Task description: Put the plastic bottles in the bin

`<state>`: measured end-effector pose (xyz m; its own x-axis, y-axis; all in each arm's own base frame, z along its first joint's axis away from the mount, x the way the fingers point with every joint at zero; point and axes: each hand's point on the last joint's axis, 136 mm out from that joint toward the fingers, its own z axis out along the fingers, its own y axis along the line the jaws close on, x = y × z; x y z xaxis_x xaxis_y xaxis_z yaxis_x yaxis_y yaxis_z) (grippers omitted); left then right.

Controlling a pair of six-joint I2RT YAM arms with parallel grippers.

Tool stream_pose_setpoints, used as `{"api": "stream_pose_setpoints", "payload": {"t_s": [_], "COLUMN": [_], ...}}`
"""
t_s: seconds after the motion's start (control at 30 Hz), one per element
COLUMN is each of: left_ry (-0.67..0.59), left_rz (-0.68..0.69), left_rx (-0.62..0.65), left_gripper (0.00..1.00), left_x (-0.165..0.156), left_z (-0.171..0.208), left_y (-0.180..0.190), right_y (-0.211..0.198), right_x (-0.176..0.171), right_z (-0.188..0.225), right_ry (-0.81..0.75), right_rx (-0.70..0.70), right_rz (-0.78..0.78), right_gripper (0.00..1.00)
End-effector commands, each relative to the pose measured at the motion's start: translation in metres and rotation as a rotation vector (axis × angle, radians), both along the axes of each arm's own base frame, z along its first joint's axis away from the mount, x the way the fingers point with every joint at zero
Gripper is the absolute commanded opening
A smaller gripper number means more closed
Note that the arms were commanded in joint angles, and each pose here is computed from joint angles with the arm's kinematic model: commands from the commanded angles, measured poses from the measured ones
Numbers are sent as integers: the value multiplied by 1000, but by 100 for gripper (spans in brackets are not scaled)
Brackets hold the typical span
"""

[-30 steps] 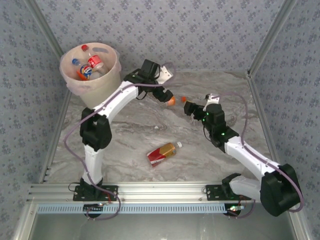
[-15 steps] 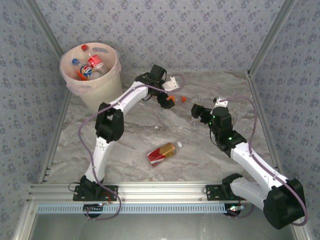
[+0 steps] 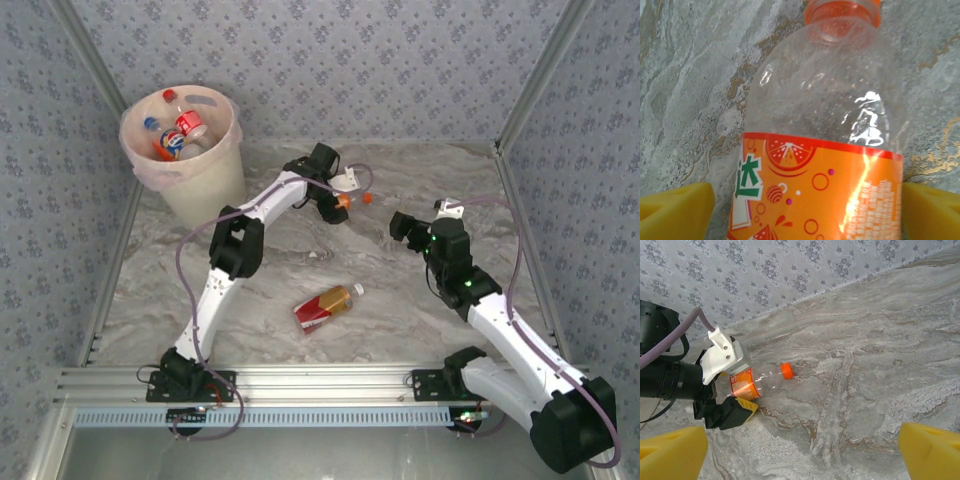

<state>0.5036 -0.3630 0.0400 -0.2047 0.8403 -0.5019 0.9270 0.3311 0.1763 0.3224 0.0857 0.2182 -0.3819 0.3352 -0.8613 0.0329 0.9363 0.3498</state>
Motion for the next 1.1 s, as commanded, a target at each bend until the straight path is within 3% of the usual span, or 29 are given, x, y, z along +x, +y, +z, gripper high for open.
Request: {"api": "stream_pose_setpoints", "payload": {"t_s": [0.0,0.17,0.43,0.53,0.7,1.07], "left_ry": [-27,14,111,90,24,-54], "left_rz": [-4,18,91,140,247,421], "left_rx": [22,19,-52,-116,-210,-401], "left_gripper": [86,69,55,53,47,44], "left_x": [4,0,-8,-6,-10,-39], "left_z": [-5,-9,1,18,46,106], "left_y": [-1,4,19,26,43,75], "right_y": [-8,-7,2,9,36,86], "right_x": [-2,1,9,13,15,14], "right_z": [-3,-5,-6,-4,27,40], "right_ry": [9,14,21,8,-145,-210], "right_rx": [2,0,18,38,74,34], "right_rz": [-39,-40,-10,23,159,385], "right_gripper": [100,100,100,100,100,100]}}
